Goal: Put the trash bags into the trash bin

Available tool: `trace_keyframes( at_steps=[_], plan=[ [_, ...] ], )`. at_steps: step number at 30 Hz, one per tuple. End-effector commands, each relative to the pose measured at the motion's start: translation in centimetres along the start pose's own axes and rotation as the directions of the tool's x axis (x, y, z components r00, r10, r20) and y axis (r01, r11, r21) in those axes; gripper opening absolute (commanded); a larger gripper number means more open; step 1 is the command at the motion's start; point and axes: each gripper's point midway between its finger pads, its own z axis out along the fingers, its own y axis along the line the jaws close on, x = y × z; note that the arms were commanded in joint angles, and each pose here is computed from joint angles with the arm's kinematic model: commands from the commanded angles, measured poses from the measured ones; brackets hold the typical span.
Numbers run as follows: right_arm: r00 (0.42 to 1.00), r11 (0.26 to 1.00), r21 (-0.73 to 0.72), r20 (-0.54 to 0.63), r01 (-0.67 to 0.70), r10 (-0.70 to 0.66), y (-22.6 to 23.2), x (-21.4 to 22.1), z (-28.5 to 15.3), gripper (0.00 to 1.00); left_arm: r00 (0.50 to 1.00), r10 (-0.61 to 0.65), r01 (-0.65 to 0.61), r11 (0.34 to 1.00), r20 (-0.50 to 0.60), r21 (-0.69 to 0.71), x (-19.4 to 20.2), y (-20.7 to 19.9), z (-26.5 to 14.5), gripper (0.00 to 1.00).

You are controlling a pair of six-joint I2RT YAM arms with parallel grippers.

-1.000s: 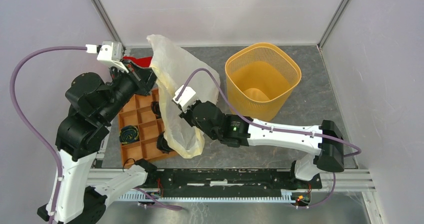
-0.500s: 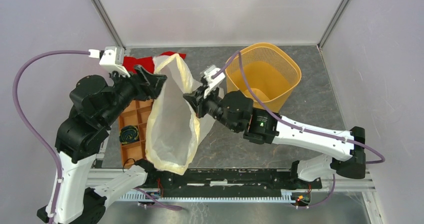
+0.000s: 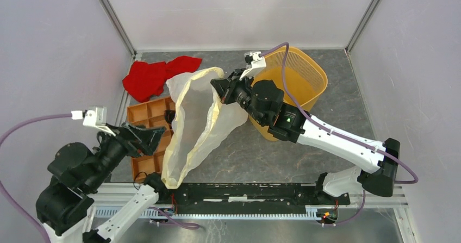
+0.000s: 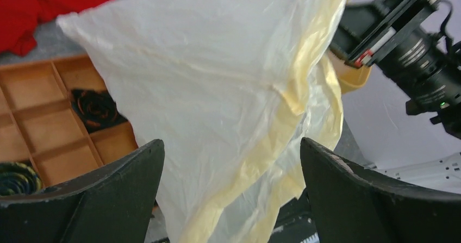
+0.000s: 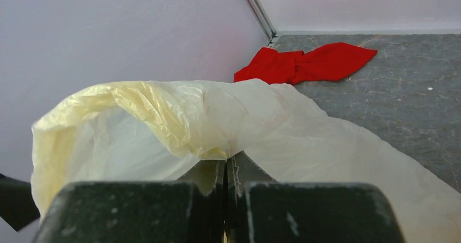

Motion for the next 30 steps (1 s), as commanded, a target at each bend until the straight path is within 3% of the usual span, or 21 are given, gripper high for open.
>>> trace_keyframes(
  at_steps=[1, 9, 13, 17, 20, 22, 25, 27, 28, 30],
  plan=[
    [0.992, 0.996, 0.028, 0.097, -0.085, 0.082, -0.5, -3.0, -0.3, 0.00, 0.975, -0.149, 0.144, 0.989, -0.163, -0.042, 5.7, 1.1, 0.5, 1.00],
    [0.985, 0.994, 0.051, 0.144, -0.101, 0.092, -0.9, -5.0, 1.1, 0.00, 0.873, -0.318, 0.355, 0.934, -0.368, 0.035, 14.1, 0.3, 0.0, 1.00],
    [0.981, 0.992, 0.025, 0.159, -0.120, 0.114, -0.6, -5.7, 0.8, 0.00, 0.839, -0.402, 0.407, 0.911, -0.365, -0.069, 16.7, 2.3, 0.6, 1.00],
    [0.980, 0.992, 0.006, 0.155, -0.124, 0.122, -0.4, -5.8, 0.7, 0.00, 0.850, -0.429, 0.408, 0.903, -0.306, -0.133, 17.0, 3.9, 2.2, 0.97],
    [0.988, 0.997, 0.001, 0.134, -0.078, 0.077, -0.4, -5.2, 0.7, 0.00, 0.870, -0.413, 0.391, 0.911, -0.269, -0.135, 15.9, 4.0, 3.0, 0.73],
    [0.992, 1.000, 0.002, 0.120, -0.031, 0.031, -0.7, -4.7, 0.5, 0.00, 0.884, -0.395, 0.375, 0.918, -0.249, -0.128, 14.9, 3.8, 3.2, 0.51],
    [0.988, 0.985, -0.098, 0.084, 0.140, -0.132, 0.3, -3.7, -0.3, 0.00, 0.912, -0.352, 0.336, 0.936, -0.209, -0.106, 12.7, 3.4, 2.9, 0.21],
    [0.937, 0.894, -0.280, 0.096, 0.349, -0.335, 2.4, -2.6, -1.7, 0.00, 0.936, -0.313, 0.302, 0.949, -0.164, -0.086, 10.5, 2.9, 2.5, 0.11],
    [0.913, 0.853, -0.328, 0.110, 0.406, -0.392, 2.9, -2.4, -2.3, 0.01, 0.947, -0.290, 0.282, 0.957, -0.141, -0.075, 9.2, 2.6, 2.5, 0.05],
    [0.877, 0.789, -0.393, 0.124, 0.473, -0.464, 3.5, -2.1, -3.8, 0.00, 0.968, -0.233, 0.232, 0.972, -0.089, -0.026, 6.2, 1.3, 2.3, 0.02]
  ],
)
